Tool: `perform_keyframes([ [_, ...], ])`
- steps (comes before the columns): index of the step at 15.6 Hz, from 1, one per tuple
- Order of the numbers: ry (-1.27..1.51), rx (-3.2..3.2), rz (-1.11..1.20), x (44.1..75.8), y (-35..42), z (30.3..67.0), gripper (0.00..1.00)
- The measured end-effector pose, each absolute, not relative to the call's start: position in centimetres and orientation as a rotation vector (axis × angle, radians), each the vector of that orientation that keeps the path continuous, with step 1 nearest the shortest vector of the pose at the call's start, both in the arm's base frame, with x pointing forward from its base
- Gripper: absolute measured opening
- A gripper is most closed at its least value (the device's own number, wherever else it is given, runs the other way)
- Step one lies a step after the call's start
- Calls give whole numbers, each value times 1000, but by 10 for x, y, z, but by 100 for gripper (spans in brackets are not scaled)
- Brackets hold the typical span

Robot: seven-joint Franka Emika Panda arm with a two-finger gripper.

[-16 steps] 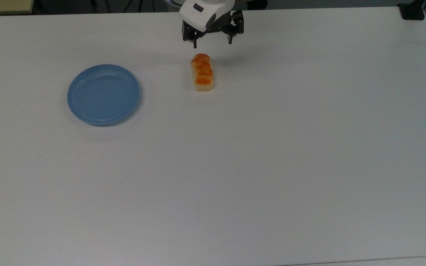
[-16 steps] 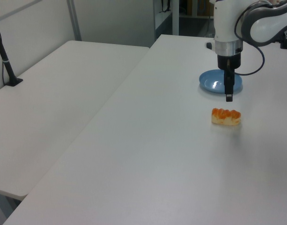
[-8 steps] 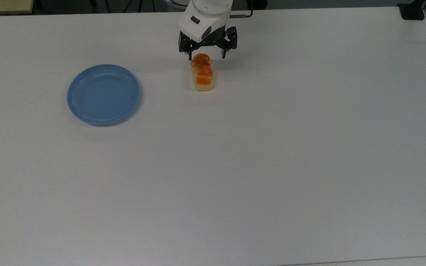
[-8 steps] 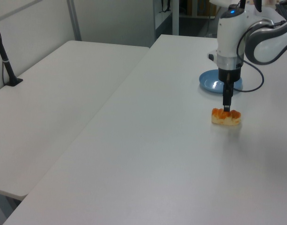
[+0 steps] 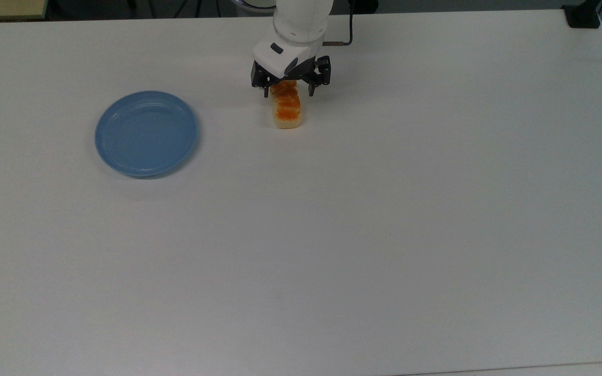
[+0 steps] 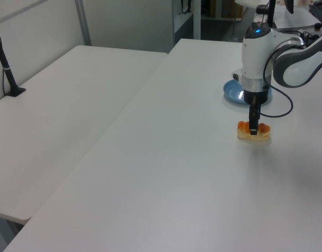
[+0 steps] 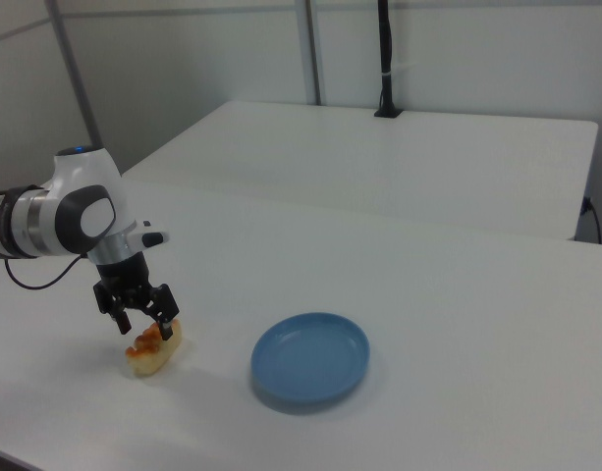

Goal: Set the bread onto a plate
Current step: 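Close the gripper on the bread roll, then lift the bread roll and carry it over the blue plate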

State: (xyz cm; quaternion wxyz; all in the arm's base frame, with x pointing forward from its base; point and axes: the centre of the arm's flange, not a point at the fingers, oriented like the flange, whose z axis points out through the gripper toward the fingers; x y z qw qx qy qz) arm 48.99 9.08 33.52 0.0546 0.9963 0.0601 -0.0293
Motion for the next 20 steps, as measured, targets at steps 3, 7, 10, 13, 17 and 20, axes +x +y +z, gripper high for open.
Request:
perform_keyframes([
  [3,168,3008,-63,494,90,324,100],
  [7,148,2981,-76,495,90,311,90],
  [10,111,2981,-68,496,91,312,55],
  [13,81,2984,-42,498,91,319,47],
  [17,49,2977,-28,504,87,342,44],
  [20,-33,2971,20,521,66,386,44],
])
